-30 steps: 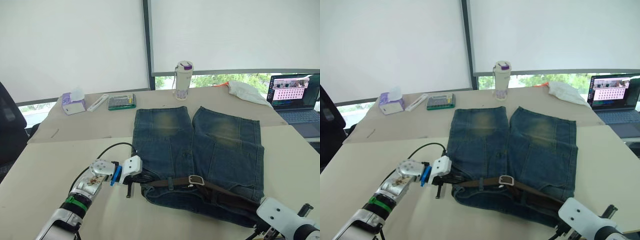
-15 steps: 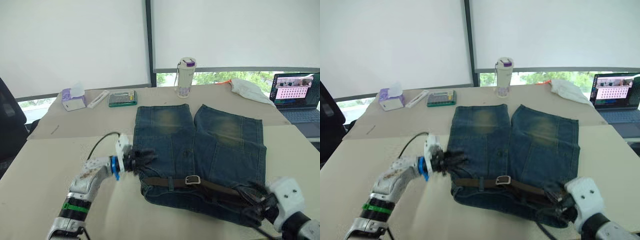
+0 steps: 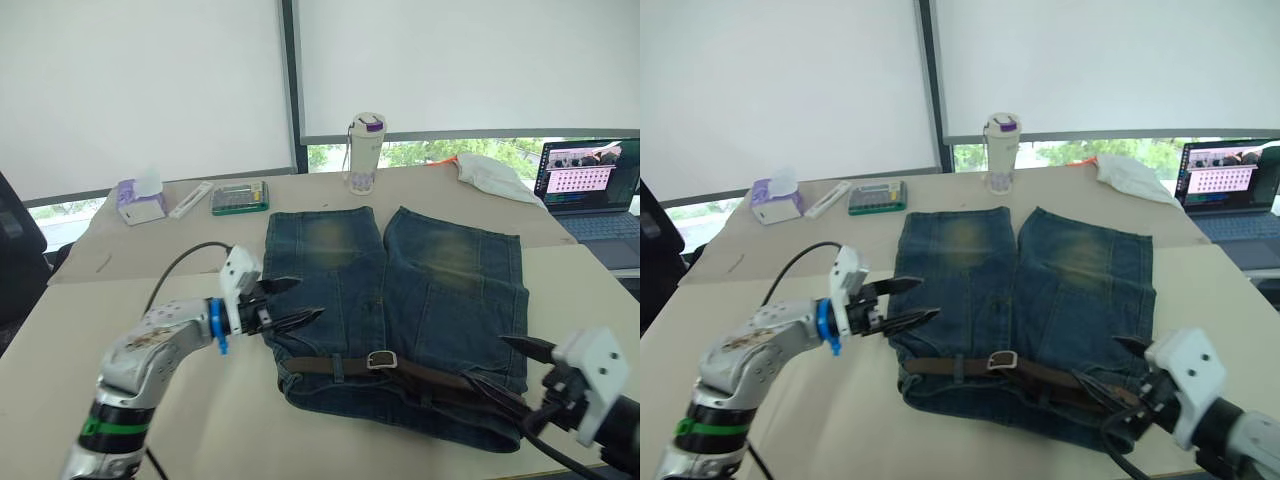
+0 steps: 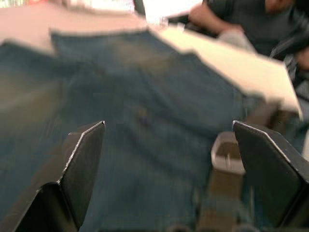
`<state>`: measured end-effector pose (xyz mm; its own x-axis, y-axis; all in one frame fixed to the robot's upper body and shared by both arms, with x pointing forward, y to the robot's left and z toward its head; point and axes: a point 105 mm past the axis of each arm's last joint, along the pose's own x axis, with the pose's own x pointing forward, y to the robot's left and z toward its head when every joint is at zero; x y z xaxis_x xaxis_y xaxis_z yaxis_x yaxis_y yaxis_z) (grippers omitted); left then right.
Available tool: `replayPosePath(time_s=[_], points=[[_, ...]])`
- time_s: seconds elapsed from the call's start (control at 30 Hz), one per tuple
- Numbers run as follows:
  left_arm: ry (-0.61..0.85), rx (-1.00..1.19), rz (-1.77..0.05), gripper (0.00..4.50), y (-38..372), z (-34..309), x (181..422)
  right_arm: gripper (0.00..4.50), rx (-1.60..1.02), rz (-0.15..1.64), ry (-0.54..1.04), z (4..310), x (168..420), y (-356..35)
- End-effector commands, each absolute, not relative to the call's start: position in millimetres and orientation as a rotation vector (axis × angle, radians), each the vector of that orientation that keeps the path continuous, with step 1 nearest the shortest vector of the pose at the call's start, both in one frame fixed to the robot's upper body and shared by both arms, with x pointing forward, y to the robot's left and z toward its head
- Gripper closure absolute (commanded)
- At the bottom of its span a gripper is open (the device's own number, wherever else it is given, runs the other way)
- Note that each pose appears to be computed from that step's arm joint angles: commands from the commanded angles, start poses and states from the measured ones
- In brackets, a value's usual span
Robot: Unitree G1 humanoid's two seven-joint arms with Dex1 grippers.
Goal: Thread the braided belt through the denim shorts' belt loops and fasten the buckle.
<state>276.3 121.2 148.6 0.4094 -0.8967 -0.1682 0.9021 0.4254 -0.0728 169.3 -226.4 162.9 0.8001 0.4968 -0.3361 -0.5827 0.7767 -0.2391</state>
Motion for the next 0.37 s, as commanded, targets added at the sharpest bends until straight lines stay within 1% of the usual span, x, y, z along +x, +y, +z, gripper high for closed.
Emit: replayPosePath(time_s=[0.03,0.1,0.2,0.37], points=[[0.261,0.106,-1.138,0.03,153,142,254,0.00,-0.395,0.577,0.306,169,141,-242],[0.298,0.119,-1.138,0.03,162,136,247,0.00,-0.397,0.566,0.330,168,133,-247],[0.340,0.117,-1.153,0.03,167,130,239,0.00,-0.394,0.544,0.349,167,127,-253],[0.362,0.103,-1.159,0.03,167,127,238,0.00,-0.382,0.541,0.356,162,125,-253]])
